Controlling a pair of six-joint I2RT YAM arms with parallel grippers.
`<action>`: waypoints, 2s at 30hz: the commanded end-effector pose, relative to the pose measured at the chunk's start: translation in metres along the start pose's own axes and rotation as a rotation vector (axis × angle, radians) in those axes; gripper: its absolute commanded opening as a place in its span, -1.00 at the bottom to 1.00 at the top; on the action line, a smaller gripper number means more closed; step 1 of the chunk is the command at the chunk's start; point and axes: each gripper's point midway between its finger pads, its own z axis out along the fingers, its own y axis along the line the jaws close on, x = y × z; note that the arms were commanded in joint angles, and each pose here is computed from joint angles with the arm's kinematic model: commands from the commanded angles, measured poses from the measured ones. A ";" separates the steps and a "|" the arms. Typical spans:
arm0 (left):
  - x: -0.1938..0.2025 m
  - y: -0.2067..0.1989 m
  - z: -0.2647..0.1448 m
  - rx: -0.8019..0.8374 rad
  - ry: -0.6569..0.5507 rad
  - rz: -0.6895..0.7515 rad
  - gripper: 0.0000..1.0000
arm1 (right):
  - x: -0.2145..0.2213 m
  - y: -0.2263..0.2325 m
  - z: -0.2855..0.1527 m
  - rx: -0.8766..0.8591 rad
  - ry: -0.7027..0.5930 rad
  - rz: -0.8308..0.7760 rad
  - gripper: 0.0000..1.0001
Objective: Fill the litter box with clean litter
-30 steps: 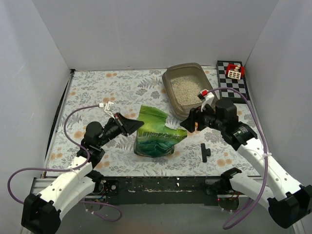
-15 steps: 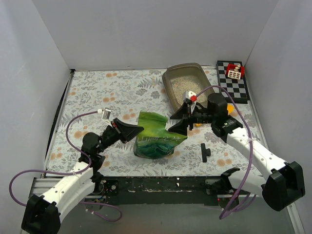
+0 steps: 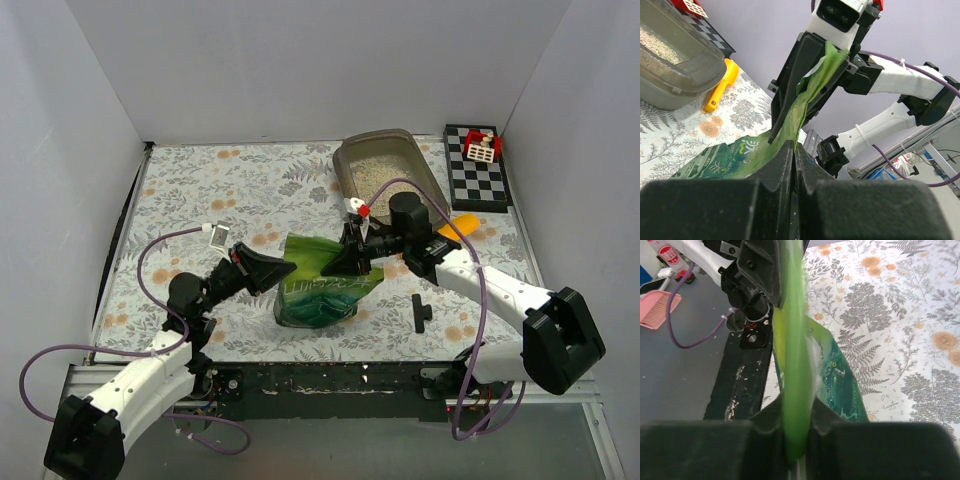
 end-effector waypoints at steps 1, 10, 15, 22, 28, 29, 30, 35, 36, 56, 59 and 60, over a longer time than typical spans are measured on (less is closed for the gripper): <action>-0.027 -0.035 0.002 0.119 -0.083 0.106 -1.00 | -0.027 -0.005 0.006 -0.002 -0.043 -0.068 -0.97; -0.042 -0.037 0.022 0.021 0.135 0.393 0.24 | -0.031 0.002 -0.012 0.103 -0.007 -0.114 -0.97; -0.048 -0.032 0.028 -0.007 0.267 0.527 0.49 | -0.024 0.007 -0.017 0.135 0.053 -0.097 -0.97; -0.047 -0.035 0.045 0.042 0.469 0.552 0.53 | -0.017 0.020 -0.025 0.166 0.114 -0.124 -0.97; -0.035 -0.041 0.072 0.070 0.591 0.583 0.53 | -0.013 0.033 -0.024 0.138 0.127 -0.134 -0.97; -0.027 -0.042 0.078 0.080 0.625 0.575 0.52 | -0.014 0.034 -0.023 0.134 0.126 -0.136 -0.97; -0.020 -0.042 0.081 0.083 0.662 0.568 0.52 | -0.012 0.035 -0.023 0.131 0.127 -0.133 -0.97; 0.005 -0.035 0.083 0.024 0.809 0.577 0.49 | -0.006 0.036 -0.023 0.130 0.131 -0.128 -0.97; 0.007 -0.033 0.081 0.007 0.815 0.584 0.49 | -0.005 0.036 -0.024 0.132 0.129 -0.131 -0.97; 0.061 0.009 0.043 -0.133 0.936 0.575 0.45 | -0.001 0.042 -0.029 0.153 0.113 -0.124 -0.97; 0.058 0.006 0.049 -0.116 0.907 0.590 0.17 | 0.001 0.042 -0.029 0.155 0.114 -0.113 -0.97; 0.056 0.007 0.050 -0.120 0.899 0.598 0.00 | 0.001 0.042 -0.029 0.154 0.116 -0.110 -0.97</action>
